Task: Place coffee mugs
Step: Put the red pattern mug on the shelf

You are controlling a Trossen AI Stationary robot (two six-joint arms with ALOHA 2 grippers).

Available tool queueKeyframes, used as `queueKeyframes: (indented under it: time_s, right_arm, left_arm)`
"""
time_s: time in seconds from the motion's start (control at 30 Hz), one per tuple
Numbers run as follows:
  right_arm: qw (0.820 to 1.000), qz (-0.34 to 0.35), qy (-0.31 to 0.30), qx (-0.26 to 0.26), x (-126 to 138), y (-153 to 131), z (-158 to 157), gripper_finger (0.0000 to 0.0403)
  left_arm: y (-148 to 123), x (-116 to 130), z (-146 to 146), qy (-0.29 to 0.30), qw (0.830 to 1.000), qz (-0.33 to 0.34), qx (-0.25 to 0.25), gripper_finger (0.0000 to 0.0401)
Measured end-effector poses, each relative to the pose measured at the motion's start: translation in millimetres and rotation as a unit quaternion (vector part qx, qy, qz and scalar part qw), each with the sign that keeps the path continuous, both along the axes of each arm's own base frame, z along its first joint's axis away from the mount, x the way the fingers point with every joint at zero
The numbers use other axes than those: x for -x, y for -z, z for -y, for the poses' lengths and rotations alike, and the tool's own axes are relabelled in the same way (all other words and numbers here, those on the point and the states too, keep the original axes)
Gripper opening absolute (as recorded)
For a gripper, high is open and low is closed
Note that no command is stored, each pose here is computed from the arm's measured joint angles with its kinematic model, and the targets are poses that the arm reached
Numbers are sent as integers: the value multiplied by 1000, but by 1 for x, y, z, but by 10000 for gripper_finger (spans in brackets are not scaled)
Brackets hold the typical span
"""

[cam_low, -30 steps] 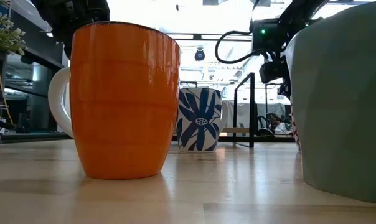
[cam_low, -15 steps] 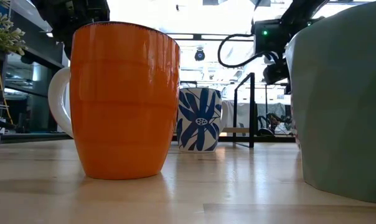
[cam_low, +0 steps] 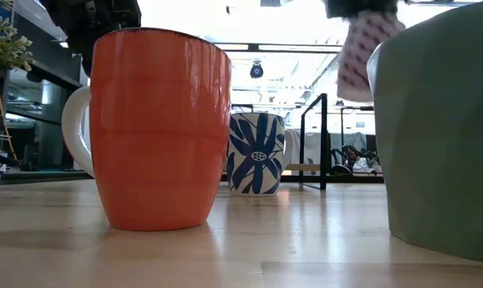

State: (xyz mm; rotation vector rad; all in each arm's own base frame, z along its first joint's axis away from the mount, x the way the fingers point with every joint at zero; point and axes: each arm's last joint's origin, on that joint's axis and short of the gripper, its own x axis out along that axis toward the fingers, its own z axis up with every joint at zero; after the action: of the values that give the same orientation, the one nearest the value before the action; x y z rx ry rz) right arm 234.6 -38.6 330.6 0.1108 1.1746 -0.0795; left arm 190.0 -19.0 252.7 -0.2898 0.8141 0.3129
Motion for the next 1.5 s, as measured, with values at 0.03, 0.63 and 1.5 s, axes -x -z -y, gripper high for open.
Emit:
queueKeyframes:
  time_s: [0.03,0.63,1.5]
  right_arm:
    - [1000,26,-8,7,-2,-11,0,1]
    - [938,301,-4,173,-122,-87,72,0]
    - [992,23,94,78,-151,29,165,0]
  left_arm:
    - [0,0,0,-2,1000,0,1,74]
    - [-1,-1,0,-2,1000,4,2,74]
    - [-1,-1,0,25,999,0,-21,74]
